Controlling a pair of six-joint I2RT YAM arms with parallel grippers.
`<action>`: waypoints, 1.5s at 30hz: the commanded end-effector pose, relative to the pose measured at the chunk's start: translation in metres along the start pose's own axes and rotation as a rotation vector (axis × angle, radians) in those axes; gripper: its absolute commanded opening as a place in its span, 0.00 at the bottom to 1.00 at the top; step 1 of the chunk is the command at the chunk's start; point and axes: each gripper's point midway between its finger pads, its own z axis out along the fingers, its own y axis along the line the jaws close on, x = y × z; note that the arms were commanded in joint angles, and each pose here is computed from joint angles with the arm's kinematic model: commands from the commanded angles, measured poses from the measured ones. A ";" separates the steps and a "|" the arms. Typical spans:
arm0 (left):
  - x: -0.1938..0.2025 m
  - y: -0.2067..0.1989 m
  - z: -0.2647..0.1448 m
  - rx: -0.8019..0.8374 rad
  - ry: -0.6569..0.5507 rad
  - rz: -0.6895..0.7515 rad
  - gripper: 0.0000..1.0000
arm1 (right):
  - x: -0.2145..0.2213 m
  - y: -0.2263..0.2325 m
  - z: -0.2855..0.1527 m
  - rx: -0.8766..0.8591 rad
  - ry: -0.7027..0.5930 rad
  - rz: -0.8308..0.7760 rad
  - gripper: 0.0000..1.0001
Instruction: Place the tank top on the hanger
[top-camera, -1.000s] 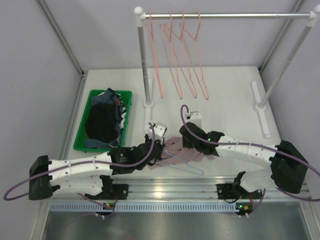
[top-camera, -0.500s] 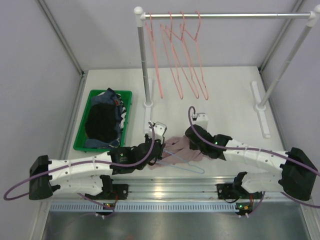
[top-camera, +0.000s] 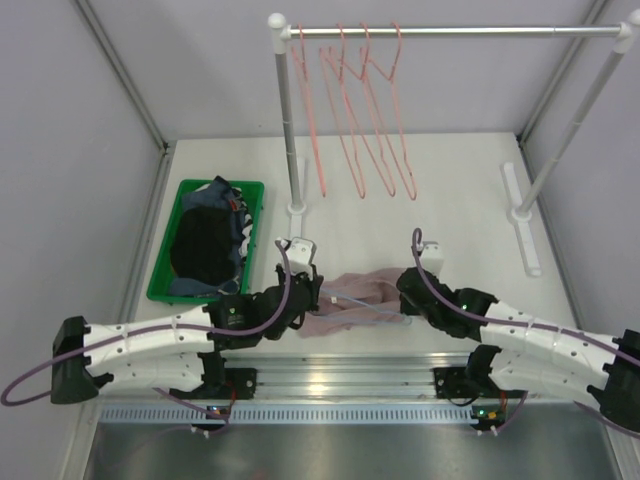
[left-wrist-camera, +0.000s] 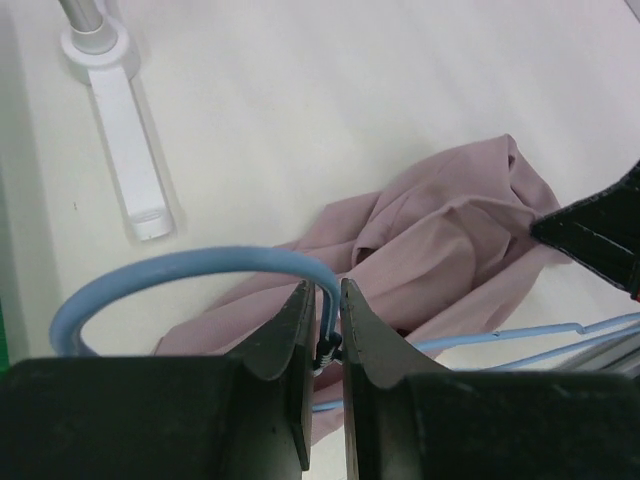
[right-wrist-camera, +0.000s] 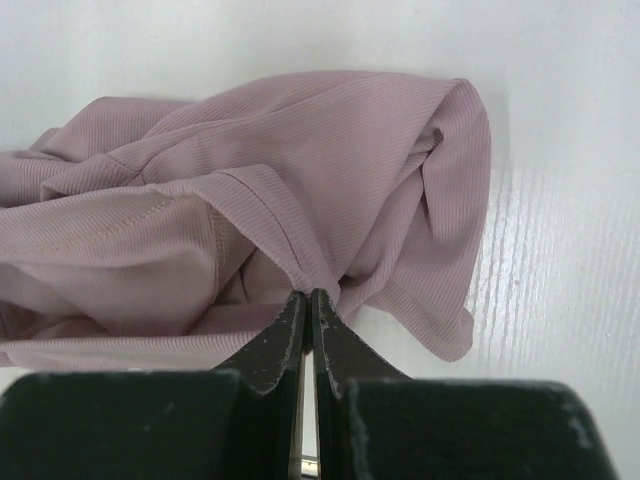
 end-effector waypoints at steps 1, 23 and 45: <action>-0.023 0.011 -0.001 -0.091 -0.085 -0.059 0.00 | -0.003 -0.004 -0.005 0.008 -0.020 0.028 0.00; -0.014 0.036 0.006 -0.275 -0.090 -0.061 0.00 | -0.010 -0.003 -0.023 -0.007 -0.045 0.055 0.00; -0.027 -0.013 0.027 -0.158 -0.070 -0.054 0.00 | -0.053 0.060 -0.069 -0.099 -0.119 -0.034 0.00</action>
